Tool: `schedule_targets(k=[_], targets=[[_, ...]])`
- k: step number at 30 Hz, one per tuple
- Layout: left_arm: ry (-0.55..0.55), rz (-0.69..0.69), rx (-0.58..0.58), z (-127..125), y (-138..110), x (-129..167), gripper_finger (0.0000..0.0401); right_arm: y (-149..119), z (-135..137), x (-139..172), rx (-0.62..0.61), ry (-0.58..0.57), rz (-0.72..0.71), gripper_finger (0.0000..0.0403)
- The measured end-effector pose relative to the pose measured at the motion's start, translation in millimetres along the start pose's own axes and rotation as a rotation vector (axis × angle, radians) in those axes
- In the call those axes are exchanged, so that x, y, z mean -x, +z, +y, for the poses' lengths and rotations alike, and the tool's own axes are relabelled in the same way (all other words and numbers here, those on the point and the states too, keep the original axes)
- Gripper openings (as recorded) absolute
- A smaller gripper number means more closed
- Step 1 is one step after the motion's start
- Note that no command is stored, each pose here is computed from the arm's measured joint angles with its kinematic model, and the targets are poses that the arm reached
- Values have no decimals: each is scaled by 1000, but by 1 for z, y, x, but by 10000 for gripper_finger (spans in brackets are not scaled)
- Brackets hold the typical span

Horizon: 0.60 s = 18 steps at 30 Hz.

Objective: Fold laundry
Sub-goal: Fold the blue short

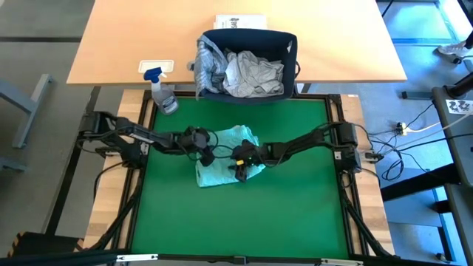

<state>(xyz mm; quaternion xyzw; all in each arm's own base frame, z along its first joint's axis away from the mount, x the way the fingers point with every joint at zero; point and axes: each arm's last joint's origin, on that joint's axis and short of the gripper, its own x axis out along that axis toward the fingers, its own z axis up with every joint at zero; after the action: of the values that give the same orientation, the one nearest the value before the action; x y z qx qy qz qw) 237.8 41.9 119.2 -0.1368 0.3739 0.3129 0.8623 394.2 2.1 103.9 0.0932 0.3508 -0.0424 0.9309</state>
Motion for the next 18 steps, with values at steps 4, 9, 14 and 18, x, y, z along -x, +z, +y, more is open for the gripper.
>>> schedule_targets(k=[4, 9, 14, 18], targets=[[-95, -4, 31, 0, 9, 6, 155, 6, 0, 11, -2, 1, 6, 218], [-309, -91, 95, -7, 41, 44, 155, 43, 5, 48, 9, 25, -147, 218], [-395, -162, 91, -4, 52, 85, 155, 54, 6, 53, 16, 4, -266, 218], [-388, -175, 81, -1, 49, 100, 155, 48, 3, 29, 17, -11, -334, 218]])
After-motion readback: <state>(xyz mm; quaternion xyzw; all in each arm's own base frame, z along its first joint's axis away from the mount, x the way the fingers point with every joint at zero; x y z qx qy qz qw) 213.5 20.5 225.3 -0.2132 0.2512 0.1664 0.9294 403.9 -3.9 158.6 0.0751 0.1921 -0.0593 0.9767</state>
